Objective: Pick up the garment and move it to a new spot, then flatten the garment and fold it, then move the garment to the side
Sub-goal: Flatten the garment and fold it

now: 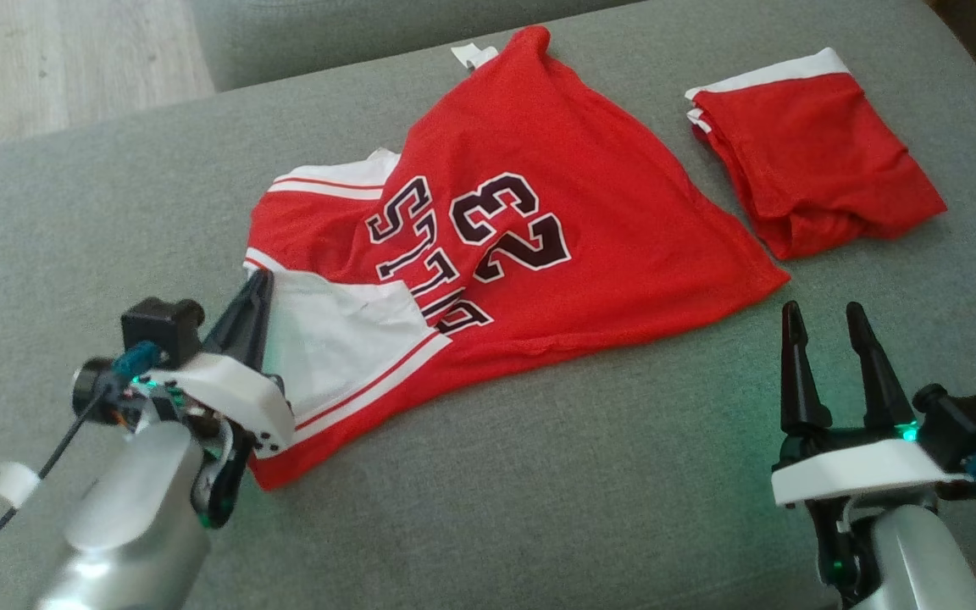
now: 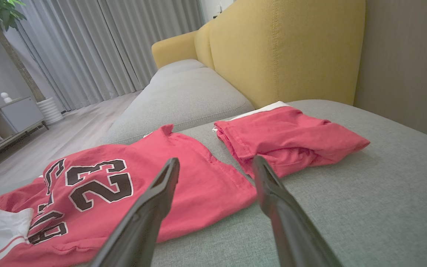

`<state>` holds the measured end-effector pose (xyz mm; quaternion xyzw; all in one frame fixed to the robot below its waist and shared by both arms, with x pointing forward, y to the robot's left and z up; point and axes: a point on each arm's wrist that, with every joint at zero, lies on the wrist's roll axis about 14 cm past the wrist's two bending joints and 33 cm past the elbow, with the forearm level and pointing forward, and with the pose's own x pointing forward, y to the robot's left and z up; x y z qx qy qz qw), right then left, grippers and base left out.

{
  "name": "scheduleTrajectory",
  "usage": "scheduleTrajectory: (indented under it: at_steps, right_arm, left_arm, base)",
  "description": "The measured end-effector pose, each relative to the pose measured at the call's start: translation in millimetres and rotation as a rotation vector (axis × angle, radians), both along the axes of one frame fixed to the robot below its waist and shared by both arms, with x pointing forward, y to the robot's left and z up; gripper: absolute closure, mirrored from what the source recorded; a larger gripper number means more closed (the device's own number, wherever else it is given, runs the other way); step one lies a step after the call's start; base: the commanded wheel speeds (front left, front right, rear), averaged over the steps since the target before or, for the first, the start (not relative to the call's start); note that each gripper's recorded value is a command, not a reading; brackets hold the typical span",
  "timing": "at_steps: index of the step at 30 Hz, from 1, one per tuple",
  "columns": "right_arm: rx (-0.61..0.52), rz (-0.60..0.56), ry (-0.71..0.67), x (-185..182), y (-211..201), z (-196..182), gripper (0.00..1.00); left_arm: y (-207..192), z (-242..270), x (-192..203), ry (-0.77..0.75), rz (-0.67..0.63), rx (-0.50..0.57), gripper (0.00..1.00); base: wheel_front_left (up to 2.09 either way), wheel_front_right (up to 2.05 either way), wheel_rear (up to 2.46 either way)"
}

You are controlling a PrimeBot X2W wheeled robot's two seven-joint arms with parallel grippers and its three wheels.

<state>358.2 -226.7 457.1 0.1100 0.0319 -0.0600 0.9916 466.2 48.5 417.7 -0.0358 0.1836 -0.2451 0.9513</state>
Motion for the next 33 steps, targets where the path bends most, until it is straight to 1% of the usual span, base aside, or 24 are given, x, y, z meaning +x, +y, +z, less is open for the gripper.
scheduleTrajectory:
  at_steps: [3, 4, 6, 8, 9, 12, 15, 18, 21, 23, 26, 29, 33]
  right_arm:
    - [0.001, 0.007, -0.009, 0.3, 2.3, 2.6, 0.0]
    - [0.001, 0.007, -0.009, 0.3, 2.3, 2.6, 0.0]
    - [0.002, 0.01, -0.016, 0.1, 3.1, 4.9, 0.0]
    - [0.003, 0.012, -0.024, -0.4, 3.8, 7.6, 0.0]
    - [0.003, 0.015, -0.034, -0.9, 5.1, 10.7, 0.0]
    - [0.004, 0.022, -0.047, -1.7, 7.4, 14.8, 0.0]
    - [0.005, 0.032, -0.061, -1.7, 10.6, 19.0, 0.0]
    - [0.007, 0.043, -0.069, -1.3, 14.3, 21.3, 0.0]
    - [0.018, 0.058, -0.074, -0.7, 19.6, 22.2, 0.0]
    - [0.021, 0.072, -0.068, -1.4, 24.4, 20.1, 0.0]
    - [0.025, 0.091, -0.065, -1.0, 31.0, 18.6, 0.0]
    - [0.028, 0.11, -0.064, 0.3, 37.2, 17.9, 0.0]
    - [0.03, 0.146, -0.071, 6.2, 48.7, 20.3, 0.0]
  left_arm:
    - [6.7, 18.6, 9.0, -0.08, 0.007, 0.005, 1.0]
    - [6.7, 18.6, 9.0, -0.08, 0.007, 0.005, 1.0]
    - [13.3, 39.9, 20.6, -0.159, 0.006, 0.012, 1.0]
    - [20.9, 69.5, 35.7, -0.256, 0.01, 0.026, 1.0]
    - [25.4, 109.3, 50.7, -0.373, 0.013, 0.025, 1.0]
    - [23.4, 173.5, 62.9, -0.553, 0.001, 0.014, 1.0]
    - [16.3, 223.1, 60.2, -0.697, -0.041, 0.009, 1.0]
    - [10.9, 243.2, 48.8, -0.774, -0.091, 0.036, 1.0]
    - [6.8, 236.7, 31.5, -0.787, -0.16, 0.091, 1.0]
    - [10.5, 217.0, 18.3, -0.747, -0.192, 0.132, 1.0]
    - [21.3, 167.2, -11.3, -0.631, -0.247, 0.198, 1.0]
    - [32.2, 113.5, -51.8, -0.485, -0.304, 0.248, 1.0]
    - [31.1, 69.4, -108.5, -0.341, -0.383, 0.246, 1.0]
  base:
    - [0.0, 0.0, 0.0]
    - [0.0, 0.0, 0.0]
    - [0.0, 0.0, 0.0]
    - [0.0, 0.0, 0.0]
    - [0.0, 0.0, 0.0]
    - [0.0, 0.0, 0.0]
    - [0.0, 0.0, 0.0]
    - [0.0, 0.0, 0.0]
    - [0.0, 0.0, 0.0]
    - [0.0, 0.0, 0.0]
    - [0.0, 0.0, 0.0]
    - [0.0, 0.0, 0.0]
    - [0.0, 0.0, 0.0]
